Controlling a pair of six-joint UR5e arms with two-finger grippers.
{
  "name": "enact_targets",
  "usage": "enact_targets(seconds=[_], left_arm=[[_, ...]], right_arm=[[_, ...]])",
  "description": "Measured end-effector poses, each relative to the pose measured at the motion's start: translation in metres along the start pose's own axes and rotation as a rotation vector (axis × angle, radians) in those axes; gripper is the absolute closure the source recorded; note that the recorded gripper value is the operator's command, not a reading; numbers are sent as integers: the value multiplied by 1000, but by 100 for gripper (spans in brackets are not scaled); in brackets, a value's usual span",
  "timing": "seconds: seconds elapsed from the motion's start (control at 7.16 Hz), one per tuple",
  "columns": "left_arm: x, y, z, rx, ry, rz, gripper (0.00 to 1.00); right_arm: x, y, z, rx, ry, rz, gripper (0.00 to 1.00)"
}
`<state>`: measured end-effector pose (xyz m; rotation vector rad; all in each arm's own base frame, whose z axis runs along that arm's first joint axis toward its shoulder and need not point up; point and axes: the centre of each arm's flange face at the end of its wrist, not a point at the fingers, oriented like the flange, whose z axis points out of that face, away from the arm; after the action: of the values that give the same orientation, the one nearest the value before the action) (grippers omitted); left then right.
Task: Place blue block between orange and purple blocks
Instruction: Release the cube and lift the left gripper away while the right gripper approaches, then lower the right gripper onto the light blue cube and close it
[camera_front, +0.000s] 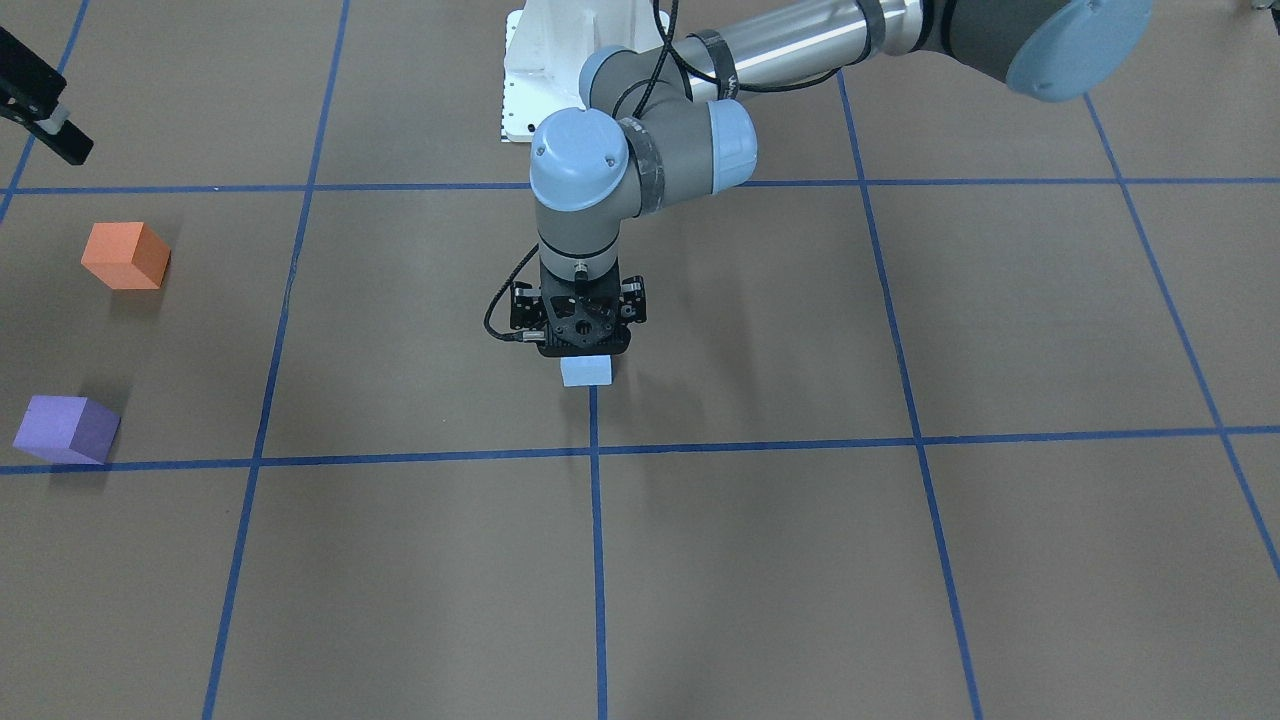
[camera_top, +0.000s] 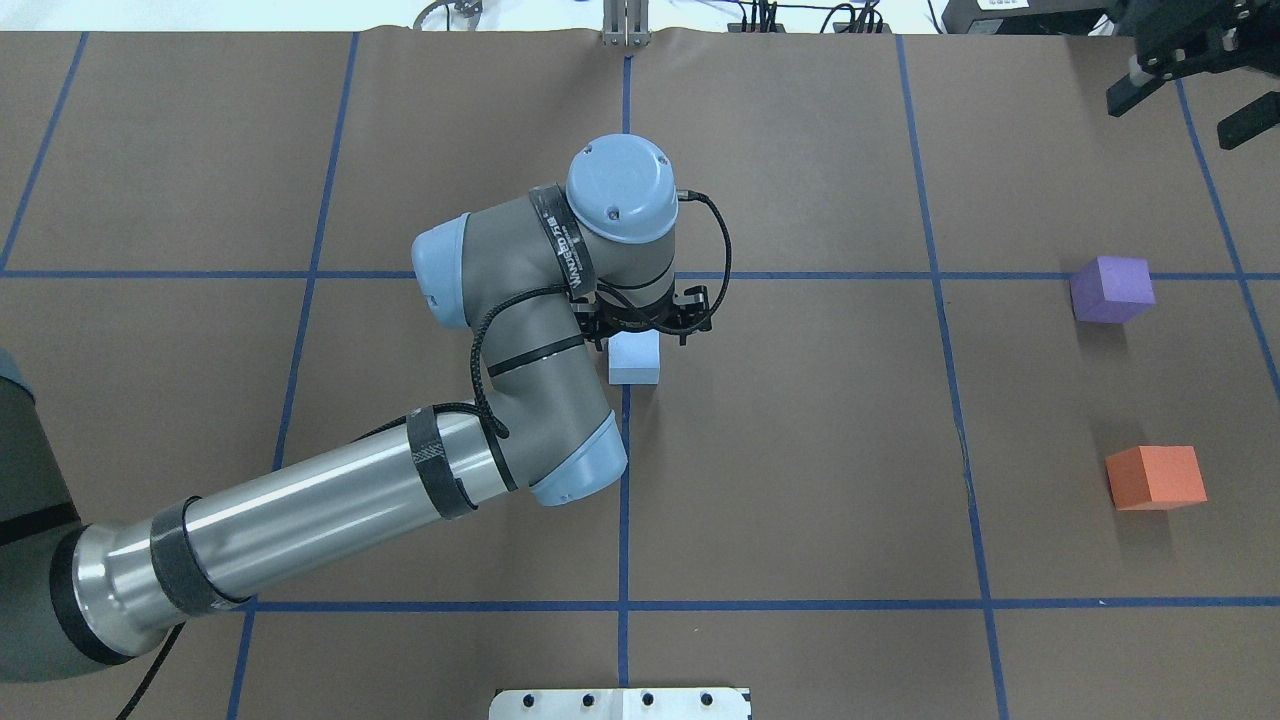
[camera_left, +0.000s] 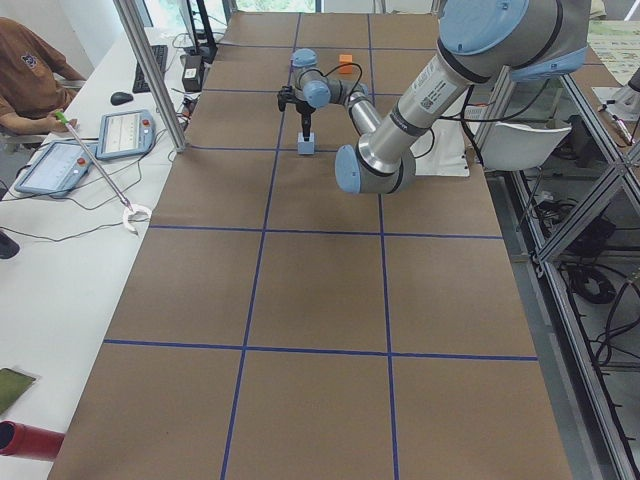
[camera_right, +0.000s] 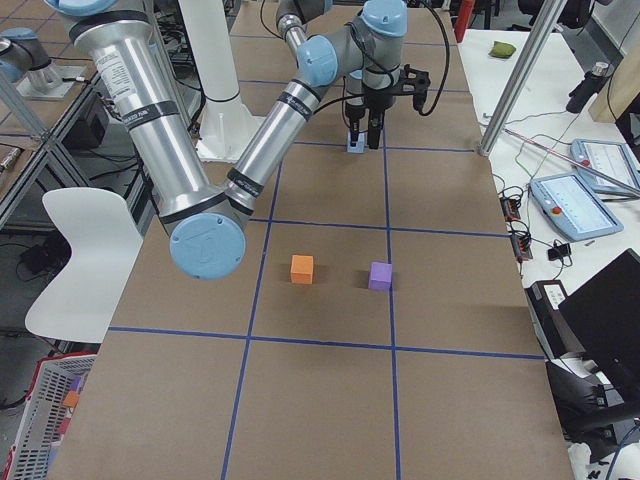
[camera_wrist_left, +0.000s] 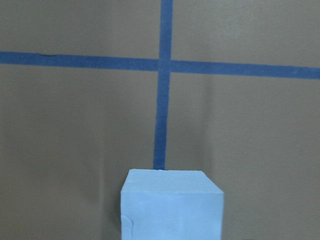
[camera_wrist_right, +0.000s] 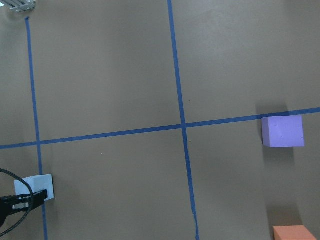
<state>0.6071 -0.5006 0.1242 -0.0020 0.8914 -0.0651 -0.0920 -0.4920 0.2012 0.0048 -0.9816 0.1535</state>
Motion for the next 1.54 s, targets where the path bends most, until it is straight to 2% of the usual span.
enact_targets(seconds=[0.28, 0.56, 0.98, 1.54], left_arm=[[-57, -37, -48, -62, 73, -50, 0], [-139, -56, -79, -33, 92, -72, 0], [-289, -62, -103, 32, 37, 10, 0], [-440, -55, -158, 119, -33, 93, 0]], right_arm=[[-60, 15, 27, -19, 19, 9, 0], [-151, 35, 77, -18, 76, 11, 0], [-251, 57, 168, -1, 132, -71, 0], [-291, 62, 309, 34, 129, -133, 0]])
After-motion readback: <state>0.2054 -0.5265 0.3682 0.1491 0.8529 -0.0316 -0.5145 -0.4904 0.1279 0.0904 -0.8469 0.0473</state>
